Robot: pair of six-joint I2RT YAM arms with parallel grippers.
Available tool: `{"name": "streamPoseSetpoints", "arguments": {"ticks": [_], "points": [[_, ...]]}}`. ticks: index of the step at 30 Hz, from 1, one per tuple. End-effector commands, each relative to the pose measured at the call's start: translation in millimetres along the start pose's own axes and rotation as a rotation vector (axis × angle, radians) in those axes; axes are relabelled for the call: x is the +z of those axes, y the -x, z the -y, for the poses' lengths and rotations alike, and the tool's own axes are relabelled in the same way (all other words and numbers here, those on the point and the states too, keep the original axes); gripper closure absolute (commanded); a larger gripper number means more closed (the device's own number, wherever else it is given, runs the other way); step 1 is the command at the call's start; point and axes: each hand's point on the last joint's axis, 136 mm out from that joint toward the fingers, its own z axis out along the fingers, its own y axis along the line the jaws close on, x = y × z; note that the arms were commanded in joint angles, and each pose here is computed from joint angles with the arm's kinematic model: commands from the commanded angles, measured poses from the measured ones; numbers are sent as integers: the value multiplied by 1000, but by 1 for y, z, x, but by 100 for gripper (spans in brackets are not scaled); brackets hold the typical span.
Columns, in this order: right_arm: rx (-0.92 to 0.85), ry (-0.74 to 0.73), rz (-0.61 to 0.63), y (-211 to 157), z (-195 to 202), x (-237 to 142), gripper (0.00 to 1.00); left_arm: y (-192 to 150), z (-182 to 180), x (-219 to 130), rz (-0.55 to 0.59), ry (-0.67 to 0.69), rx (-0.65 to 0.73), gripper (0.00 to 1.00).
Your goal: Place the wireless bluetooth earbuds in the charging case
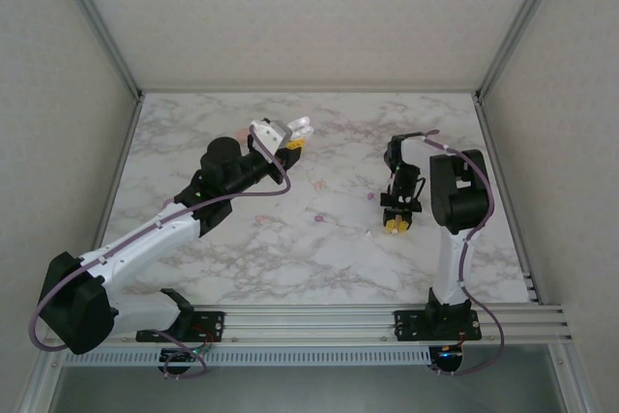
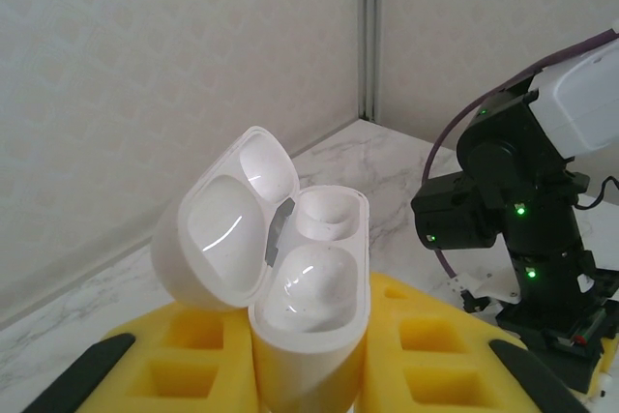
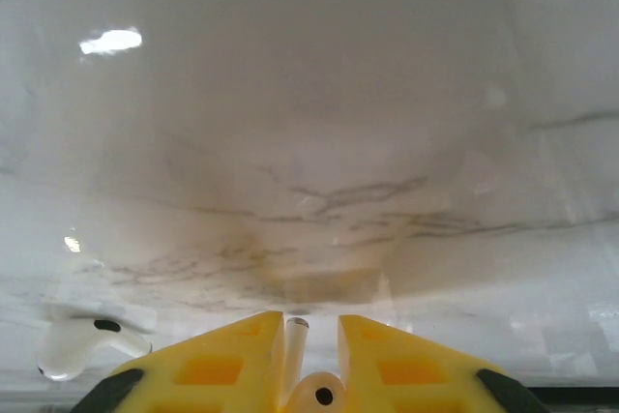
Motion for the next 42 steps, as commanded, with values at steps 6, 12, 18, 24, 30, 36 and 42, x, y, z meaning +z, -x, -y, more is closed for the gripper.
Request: {"name": "streamPoseSetpoints", "arguments": {"ticks": [6, 12, 18, 24, 30, 36, 42], "points": [[14, 19, 49, 12, -6, -4, 71, 17, -2, -1, 38, -11, -24, 82], [13, 52, 90, 10, -11, -9, 65, 17, -1, 0, 32, -14, -33, 82], [23, 71, 132, 7, -14, -7, 65, 19, -1, 1, 33, -18, -42, 82], [21, 89, 135, 2, -18, 2, 65, 20, 0, 2, 30, -24, -44, 82], [3, 55, 137, -1, -14, 9, 66, 20, 0, 1, 29, -24, -47, 81], [-33, 21, 157, 0, -12, 9, 71, 22, 1, 3, 30, -29, -52, 81], [-40, 32, 218, 0, -16, -4, 77, 21, 3, 6, 24, -36, -55, 81]]}}
